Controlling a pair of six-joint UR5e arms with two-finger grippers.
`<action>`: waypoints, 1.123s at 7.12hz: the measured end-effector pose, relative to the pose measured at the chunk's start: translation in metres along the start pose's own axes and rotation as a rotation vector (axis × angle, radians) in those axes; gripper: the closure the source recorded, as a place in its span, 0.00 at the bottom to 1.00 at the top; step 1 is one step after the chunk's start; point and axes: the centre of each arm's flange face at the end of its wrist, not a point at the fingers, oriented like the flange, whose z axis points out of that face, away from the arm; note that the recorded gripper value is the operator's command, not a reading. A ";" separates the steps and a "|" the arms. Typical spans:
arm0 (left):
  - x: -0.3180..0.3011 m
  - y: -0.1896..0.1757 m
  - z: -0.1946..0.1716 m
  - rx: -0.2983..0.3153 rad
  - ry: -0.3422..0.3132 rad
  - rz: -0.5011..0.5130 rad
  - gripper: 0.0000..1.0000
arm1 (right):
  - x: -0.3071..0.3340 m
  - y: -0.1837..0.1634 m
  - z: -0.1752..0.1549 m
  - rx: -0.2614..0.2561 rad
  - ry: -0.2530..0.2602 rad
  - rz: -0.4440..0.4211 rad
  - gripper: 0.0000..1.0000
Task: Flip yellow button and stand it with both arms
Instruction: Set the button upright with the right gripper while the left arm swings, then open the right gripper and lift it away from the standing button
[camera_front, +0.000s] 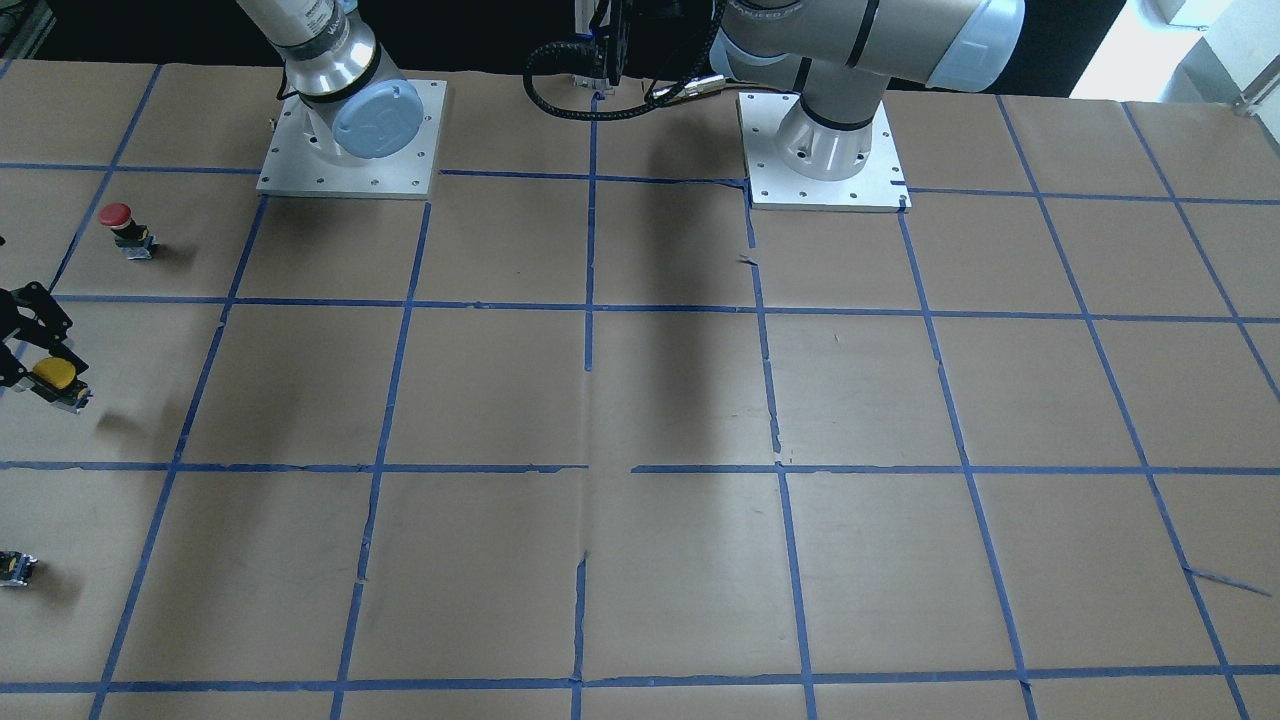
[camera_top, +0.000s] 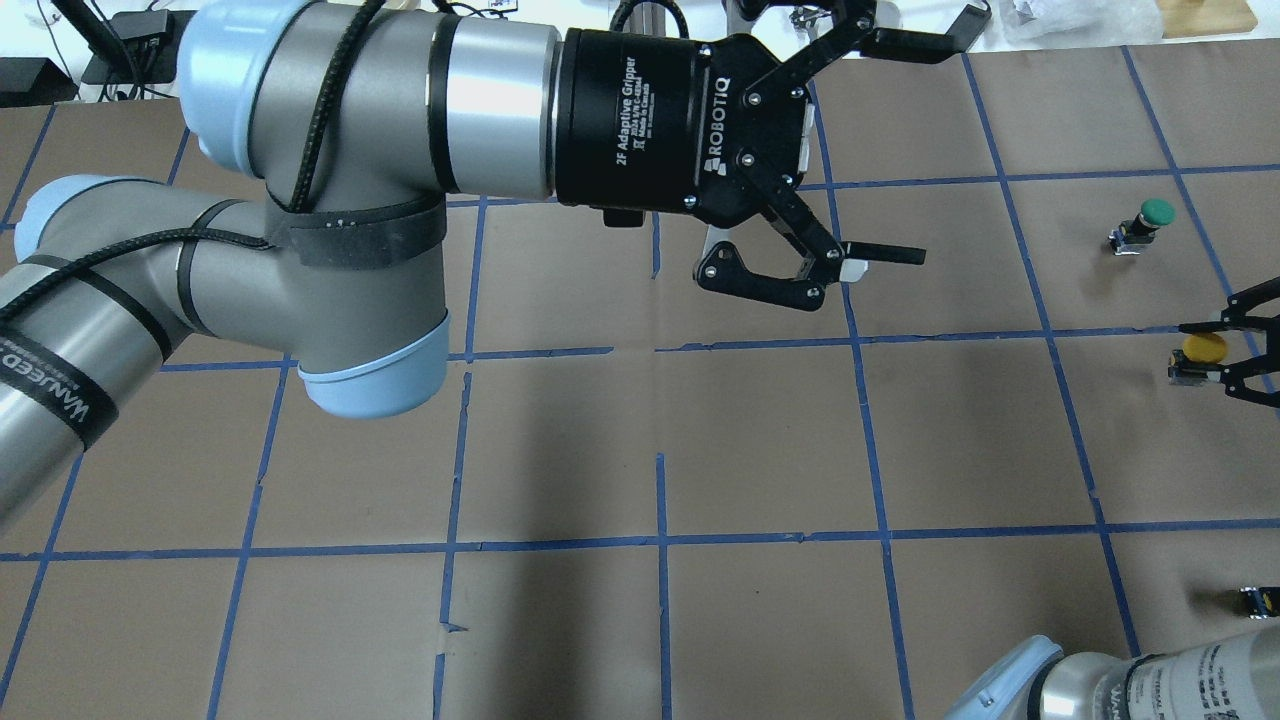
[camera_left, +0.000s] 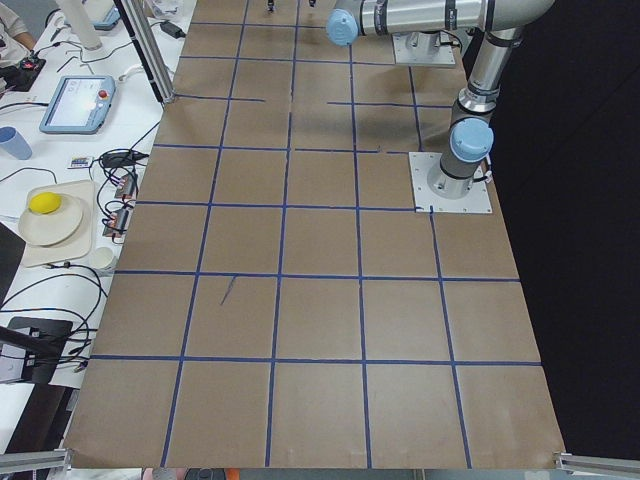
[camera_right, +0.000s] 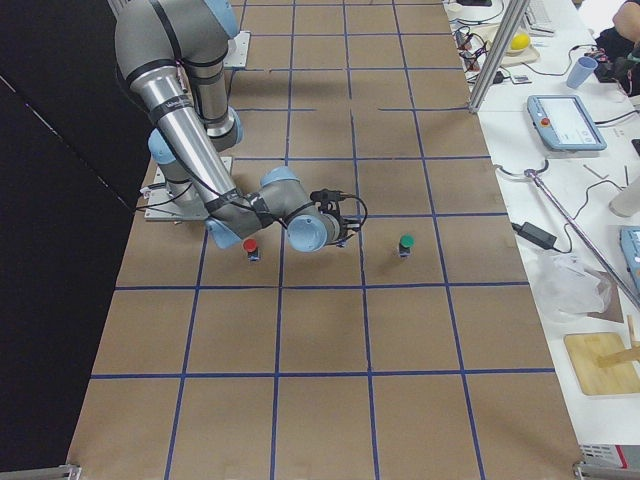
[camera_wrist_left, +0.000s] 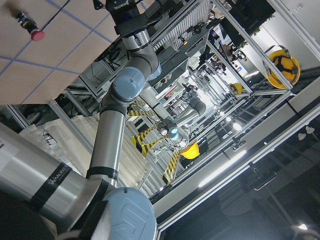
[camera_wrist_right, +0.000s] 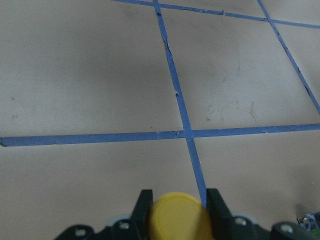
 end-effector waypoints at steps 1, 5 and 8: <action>-0.001 -0.007 0.000 0.008 -0.009 -0.095 0.02 | -0.006 0.004 0.001 0.025 -0.011 0.001 0.94; -0.004 -0.023 -0.005 0.038 -0.026 -0.165 0.02 | -0.013 0.024 0.019 0.077 -0.031 0.024 0.13; -0.030 -0.021 -0.009 0.007 0.021 0.133 0.01 | -0.009 0.025 0.018 0.080 -0.017 0.036 0.01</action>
